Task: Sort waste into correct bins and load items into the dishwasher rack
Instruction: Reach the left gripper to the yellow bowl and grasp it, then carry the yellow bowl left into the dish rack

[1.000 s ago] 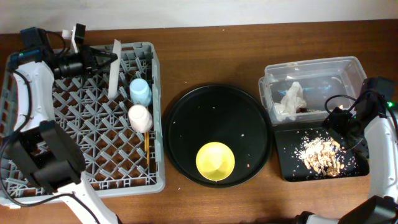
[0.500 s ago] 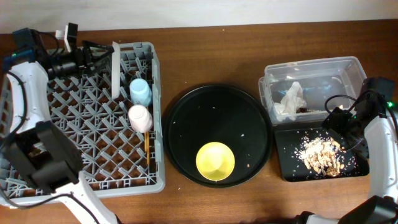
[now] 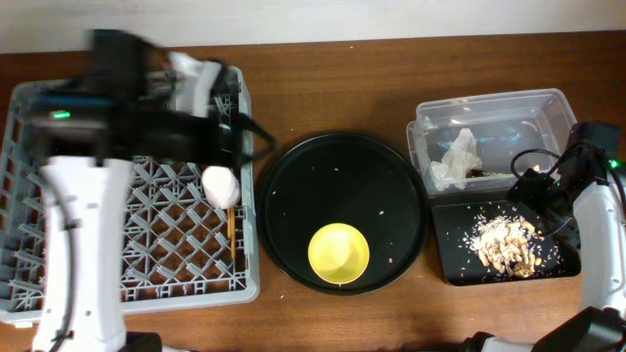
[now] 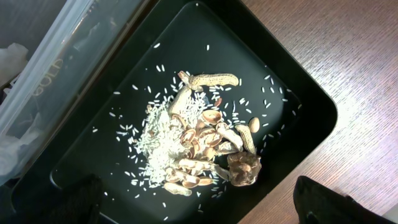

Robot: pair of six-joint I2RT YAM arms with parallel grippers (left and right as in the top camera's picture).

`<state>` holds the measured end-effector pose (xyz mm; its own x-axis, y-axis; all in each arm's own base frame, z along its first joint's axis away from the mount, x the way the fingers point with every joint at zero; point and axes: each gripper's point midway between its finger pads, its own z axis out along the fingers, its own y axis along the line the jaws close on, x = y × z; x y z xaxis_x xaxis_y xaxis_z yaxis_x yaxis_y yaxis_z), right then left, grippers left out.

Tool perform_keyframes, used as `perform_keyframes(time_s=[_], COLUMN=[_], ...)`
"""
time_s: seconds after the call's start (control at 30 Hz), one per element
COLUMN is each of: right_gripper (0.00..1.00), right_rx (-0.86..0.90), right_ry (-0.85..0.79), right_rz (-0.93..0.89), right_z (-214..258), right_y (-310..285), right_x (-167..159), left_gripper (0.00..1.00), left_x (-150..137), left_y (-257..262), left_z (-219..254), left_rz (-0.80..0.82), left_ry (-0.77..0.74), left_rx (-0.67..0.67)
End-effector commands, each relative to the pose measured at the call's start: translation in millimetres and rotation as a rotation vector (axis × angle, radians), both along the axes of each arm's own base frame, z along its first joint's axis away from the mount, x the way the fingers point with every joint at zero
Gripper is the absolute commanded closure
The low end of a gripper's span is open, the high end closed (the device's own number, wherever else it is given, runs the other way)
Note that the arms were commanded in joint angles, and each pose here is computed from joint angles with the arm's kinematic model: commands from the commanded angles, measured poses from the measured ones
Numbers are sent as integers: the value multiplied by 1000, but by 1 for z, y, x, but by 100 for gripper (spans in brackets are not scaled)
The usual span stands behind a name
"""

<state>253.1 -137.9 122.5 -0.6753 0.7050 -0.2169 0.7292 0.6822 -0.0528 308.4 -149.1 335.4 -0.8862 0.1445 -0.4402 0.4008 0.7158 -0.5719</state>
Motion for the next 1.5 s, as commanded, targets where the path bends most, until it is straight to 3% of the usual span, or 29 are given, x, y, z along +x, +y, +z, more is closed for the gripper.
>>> perform_keyframes(time_s=[0.0,0.07,0.23,0.4,0.57,0.7,0.77,0.87,0.93,1.07,1.3,1.4,1.47], right_gripper=[1,1,2,1,1,1,1,1,1,1,1,1,1], right_rx=[-2,-2,-2,-2,-2,-2,-2,-2,-2,-2,-2,-2,-2], right_ry=[3,3,3,3,3,3,3,3,3,3,3,3,3], right_rz=[-1,-1,-1,-1,-1,-1,-1,-1,-1,-1,-1,-1,-1], right_z=[0,0,0,0,0,0,0,0,0,0,0,0,0], right_y=[-2,-2,-2,-2,-2,-2,-2,-2,-2,-2,-2,-2,-2], right_x=[0,0,0,0,0,0,0,0,0,0,0,0,0], left_gripper=[40,53,54,61,66,69,74,92,100,100,100,100,100], left_x=[-33,-55,-90,-104,-106,-108,-110,-111,-112,-108,-77,-64,-62], left_y=[-66,-100,-152,-164,-171,-168,-166,-163,-163,-169,-136,-118,-108], left_z=[-36,-67,-144,-230,-279,-306,-317,-326,-325,-305,-201,-165,-140], left_rz=[-231,-317,-355,-307,-323,-325,-335,-339,-340,-336,-255,-220,-248], left_ry=[34,73,101,26,-29,12,38,54,54,43,-96,-112,-71], left_rx=[114,198,368,588,649,691,712,731,733,719,827,789,654])
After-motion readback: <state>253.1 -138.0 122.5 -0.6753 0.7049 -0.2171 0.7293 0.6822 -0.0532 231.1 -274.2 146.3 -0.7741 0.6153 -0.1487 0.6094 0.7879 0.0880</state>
